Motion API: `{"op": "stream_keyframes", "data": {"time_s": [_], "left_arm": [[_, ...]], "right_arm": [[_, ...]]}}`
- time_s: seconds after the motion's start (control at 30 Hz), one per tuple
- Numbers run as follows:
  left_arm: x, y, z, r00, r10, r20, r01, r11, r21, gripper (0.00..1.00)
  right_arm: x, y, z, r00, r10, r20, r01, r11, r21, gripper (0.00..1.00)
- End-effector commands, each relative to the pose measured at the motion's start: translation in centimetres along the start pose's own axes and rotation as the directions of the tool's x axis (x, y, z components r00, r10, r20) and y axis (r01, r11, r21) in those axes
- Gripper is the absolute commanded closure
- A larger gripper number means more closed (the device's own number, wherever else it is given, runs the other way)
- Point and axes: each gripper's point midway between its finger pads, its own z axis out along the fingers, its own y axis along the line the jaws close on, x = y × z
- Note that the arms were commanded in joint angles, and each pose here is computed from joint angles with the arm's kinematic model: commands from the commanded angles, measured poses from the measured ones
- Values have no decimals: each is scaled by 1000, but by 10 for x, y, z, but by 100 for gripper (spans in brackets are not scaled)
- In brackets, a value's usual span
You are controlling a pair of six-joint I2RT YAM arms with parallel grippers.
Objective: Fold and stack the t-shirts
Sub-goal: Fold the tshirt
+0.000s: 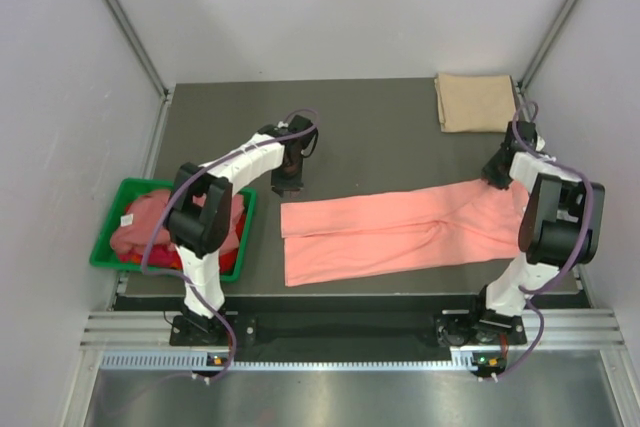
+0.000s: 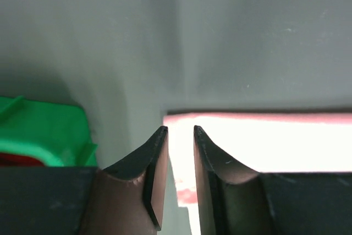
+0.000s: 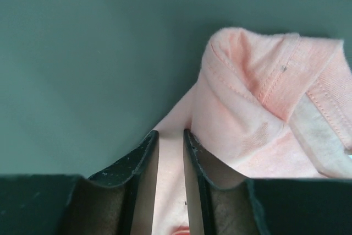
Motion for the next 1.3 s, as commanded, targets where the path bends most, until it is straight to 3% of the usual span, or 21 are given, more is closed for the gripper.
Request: {"op": "stream_keyframes", "data": {"time_s": [0.0,0.27,0.47,0.7,0.9,0.93,0.97,1.07,1.27], "left_arm": [[-10,16,-28,999,29,38,-29,1000,8,69],[16,11,-9,998,53,-33,-50,996,78,65],[23,12,5,996,70,-61,-66,996,63,63],[29,17,19,992,91,-90,-89,996,26,63],[27,14,25,992,83,-100,-81,996,22,80],[27,14,26,991,82,-103,-80,997,19,90],[28,14,28,991,79,-110,-78,997,13,93],[27,15,29,991,69,-115,-70,998,-1,100],[15,21,29,994,50,-92,-55,997,-57,100]], "right_arm": [[-34,14,-18,997,-33,63,35,999,-24,73],[-67,5,-36,989,-130,64,127,991,47,66],[-68,-9,-18,989,-143,-30,144,987,74,63],[-71,-42,-7,989,-141,-45,147,970,193,61],[-68,-55,13,989,-129,-66,140,969,203,61],[-68,-55,16,990,-126,-68,137,970,202,62],[-64,-56,21,988,-127,-83,141,968,206,62],[-58,-58,28,989,-121,-91,137,969,207,67],[-59,-53,42,993,-102,-66,112,977,179,98]]}}
